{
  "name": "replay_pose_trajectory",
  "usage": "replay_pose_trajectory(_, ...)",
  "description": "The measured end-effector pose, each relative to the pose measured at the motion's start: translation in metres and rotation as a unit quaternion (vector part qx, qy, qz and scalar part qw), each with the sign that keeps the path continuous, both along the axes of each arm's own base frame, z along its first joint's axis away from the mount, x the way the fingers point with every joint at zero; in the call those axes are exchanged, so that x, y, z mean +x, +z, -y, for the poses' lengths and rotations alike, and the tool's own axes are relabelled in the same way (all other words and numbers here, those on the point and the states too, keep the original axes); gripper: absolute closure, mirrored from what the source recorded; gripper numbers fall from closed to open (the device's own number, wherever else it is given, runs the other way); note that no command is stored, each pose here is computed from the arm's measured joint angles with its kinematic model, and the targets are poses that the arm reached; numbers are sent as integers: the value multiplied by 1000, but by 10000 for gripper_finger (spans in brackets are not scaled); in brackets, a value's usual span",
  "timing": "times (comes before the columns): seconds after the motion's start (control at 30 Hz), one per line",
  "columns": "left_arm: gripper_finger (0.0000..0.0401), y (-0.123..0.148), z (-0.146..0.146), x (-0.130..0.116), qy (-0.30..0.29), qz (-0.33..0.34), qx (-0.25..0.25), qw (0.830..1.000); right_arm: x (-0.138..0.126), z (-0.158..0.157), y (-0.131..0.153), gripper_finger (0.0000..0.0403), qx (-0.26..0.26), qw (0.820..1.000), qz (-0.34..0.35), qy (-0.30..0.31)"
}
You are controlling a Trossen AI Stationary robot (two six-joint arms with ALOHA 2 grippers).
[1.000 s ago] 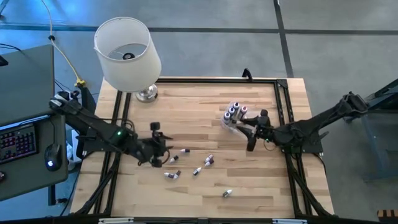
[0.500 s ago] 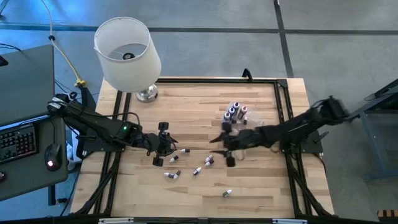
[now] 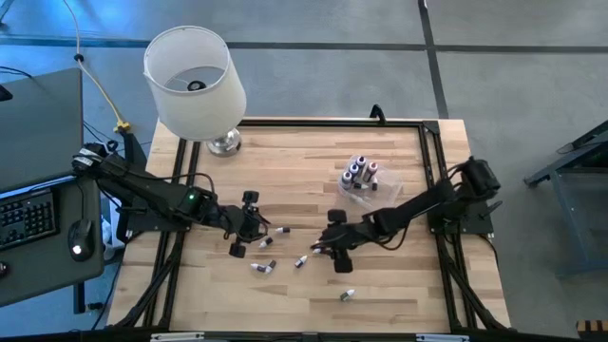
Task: Pick & Place food coloring
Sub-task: Put the bottom small red food coloring bottle into the transparent bin
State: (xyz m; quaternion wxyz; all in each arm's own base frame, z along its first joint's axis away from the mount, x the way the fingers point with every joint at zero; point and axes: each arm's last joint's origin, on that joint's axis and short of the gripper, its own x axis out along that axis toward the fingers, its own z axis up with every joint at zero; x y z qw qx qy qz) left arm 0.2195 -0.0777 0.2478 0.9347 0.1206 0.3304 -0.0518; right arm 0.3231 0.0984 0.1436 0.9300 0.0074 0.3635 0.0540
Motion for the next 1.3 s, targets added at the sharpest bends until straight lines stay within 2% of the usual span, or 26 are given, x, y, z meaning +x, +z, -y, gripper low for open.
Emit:
replay_pose_trajectory(0.3, 257, 0, 0, 0, -1, -2, -8, 1000, -1, -11, -26, 222, -9, 999, -36, -1)
replay_pose_trajectory(0.47, 257, 0, 1, 0, -1, -3, -20, 1000, -1, -8, -27, 222, -26, 999, -35, -19)
replay_pose_trajectory(0.6, 257, 0, 0, 0, 5, -1, -16, 1000, 0, -8, -30, 222, -18, 999, -41, -25)
replay_pose_trajectory(0.8, 257, 2, 1, 1, 15, 11, -27, 999, 1, -9, -41, 222, -18, 998, -51, -9)
replay_pose_trajectory(1.07, 257, 6, 2, 4, 16, 36, -35, 999, 3, -11, -42, 223, -16, 999, -45, 1)
replay_pose_trajectory(1.17, 257, 6, 2, 5, 16, 39, -36, 998, 3, -11, -42, 240, -16, 999, -44, -1)
replay_pose_trajectory(1.3, 257, 8, 2, 6, 16, 47, -39, 998, 3, -11, -43, 282, -5, 999, -47, -11)
